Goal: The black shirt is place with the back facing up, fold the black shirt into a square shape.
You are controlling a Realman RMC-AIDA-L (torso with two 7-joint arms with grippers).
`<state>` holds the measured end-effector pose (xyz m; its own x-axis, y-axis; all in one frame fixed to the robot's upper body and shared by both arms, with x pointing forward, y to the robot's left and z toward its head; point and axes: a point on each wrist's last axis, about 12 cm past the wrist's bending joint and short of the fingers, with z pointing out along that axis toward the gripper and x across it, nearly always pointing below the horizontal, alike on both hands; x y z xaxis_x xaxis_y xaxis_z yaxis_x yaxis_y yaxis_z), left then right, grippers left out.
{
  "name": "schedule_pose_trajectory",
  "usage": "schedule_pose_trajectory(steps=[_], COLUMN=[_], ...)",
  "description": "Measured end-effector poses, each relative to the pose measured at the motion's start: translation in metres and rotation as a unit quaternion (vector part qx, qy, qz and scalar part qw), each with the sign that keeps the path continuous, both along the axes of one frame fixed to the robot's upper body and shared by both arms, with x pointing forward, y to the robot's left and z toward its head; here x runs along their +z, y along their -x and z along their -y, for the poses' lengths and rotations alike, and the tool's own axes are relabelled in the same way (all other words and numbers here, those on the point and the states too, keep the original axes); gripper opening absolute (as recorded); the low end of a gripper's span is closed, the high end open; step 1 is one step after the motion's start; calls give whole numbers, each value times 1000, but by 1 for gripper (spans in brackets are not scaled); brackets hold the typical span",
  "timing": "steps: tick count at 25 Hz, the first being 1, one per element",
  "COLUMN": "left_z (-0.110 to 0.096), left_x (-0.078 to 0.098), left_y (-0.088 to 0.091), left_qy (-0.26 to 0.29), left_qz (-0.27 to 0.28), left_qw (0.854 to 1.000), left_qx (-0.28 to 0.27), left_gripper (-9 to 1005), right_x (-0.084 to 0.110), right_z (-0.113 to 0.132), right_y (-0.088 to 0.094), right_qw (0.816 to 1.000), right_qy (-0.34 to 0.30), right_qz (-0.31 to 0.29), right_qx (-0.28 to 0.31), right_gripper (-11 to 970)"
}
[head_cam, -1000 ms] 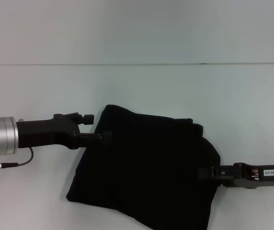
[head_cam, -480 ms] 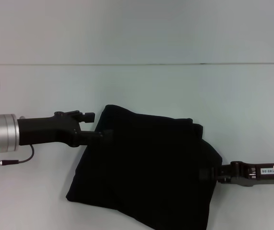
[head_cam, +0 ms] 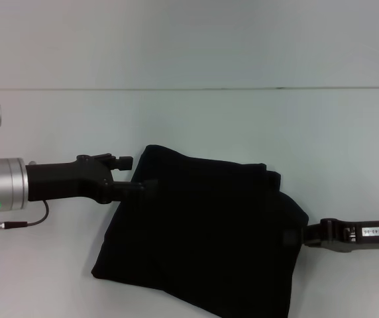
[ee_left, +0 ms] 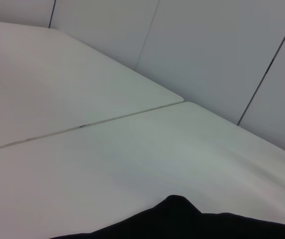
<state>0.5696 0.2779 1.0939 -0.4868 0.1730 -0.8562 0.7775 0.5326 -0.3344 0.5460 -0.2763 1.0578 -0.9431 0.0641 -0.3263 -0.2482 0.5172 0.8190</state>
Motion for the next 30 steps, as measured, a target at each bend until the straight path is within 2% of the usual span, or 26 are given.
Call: schedule_pose_trajectory(steps=[2, 15, 30], left_z=[0, 0, -1], left_x=[0, 1, 6], left_y=[0, -1, -5], left_qy=[0, 4, 7], left_qz=[0, -3, -1], left_qw=[1000, 1000, 1000], left_qx=[0, 4, 8], left_gripper=[950, 949, 950], right_x=[1, 17, 53], right_z=[-1, -13, -22], right_y=[-2, -21, -53], right_qw=[1000, 1000, 995], right_qy=[0, -2, 5], right_qz=[2, 27, 94], right_qx=[2, 15, 26], right_gripper=[30, 30, 31])
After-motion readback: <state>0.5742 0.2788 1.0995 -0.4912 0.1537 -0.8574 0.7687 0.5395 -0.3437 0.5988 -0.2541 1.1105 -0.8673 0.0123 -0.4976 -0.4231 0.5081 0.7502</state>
